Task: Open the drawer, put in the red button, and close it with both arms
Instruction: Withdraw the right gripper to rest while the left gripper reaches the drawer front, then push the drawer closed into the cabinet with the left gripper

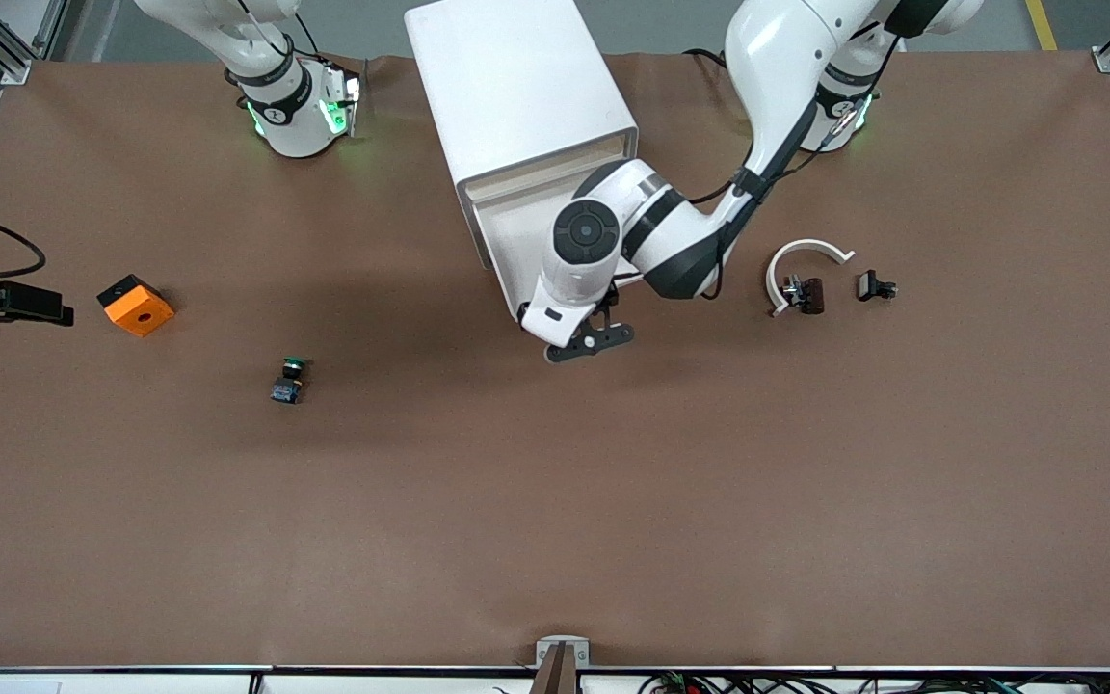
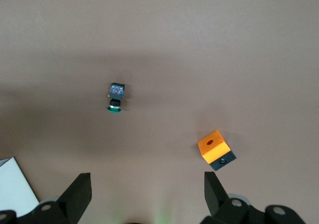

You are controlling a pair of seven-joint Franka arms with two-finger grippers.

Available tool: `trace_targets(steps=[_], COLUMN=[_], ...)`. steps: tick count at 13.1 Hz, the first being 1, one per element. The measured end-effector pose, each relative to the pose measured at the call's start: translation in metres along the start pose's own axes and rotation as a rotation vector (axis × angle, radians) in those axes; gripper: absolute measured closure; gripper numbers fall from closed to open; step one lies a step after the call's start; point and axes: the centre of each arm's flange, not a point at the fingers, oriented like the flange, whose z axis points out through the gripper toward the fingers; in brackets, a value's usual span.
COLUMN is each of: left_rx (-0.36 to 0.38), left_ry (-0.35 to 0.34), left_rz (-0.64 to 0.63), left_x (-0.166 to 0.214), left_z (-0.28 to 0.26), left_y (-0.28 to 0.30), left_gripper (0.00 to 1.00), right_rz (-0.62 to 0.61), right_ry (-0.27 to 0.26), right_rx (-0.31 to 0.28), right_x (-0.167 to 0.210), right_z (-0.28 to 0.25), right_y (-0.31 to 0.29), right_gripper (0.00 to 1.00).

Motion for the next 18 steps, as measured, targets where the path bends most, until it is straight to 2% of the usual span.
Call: trace_targets(steps=[4,7,9,11,15,18], left_rx=[0.019,0.05,0.069,0.082,0.098,0.101], left_ry=[-0.007,-0.019,-0.026,-0.03,-0.041,-0.081], left_rz=[-0.004,-0.014,-0.01,-0.014,-0.009,-0.016], left_x=[-0.023,-0.037,-0.05,-0.062,-0.084,-0.099], left_z=[0.005,0.009,0.013,0.015,0.02,0.026], left_y=[0.009,0.012,0.015,0.019,0.025,0.028], left_gripper=[0.0,0.0,0.0,0.0,0.0,0.0], right_rz=[0.0,0.08,0.118,0.123,0.124,0.101], right_ry=[0.008,0.03,0.063,0.088,0.099,0.111], right_rx=[-0.015,-0.016,-0.015,-0.014,-0.011,-0.009], right_x=[-0.002,-0.012,-0.022,-0.034,-0.049,-0.064], right_z=[-0.005,-0.027,-0.045,-0.06,-0.071,-0.08], right_y=[-0.003,-0.005,-0.011,-0.014,-0.015,-0.028], right_gripper=[0.0,0.0,0.0,0.0,0.0,0.0])
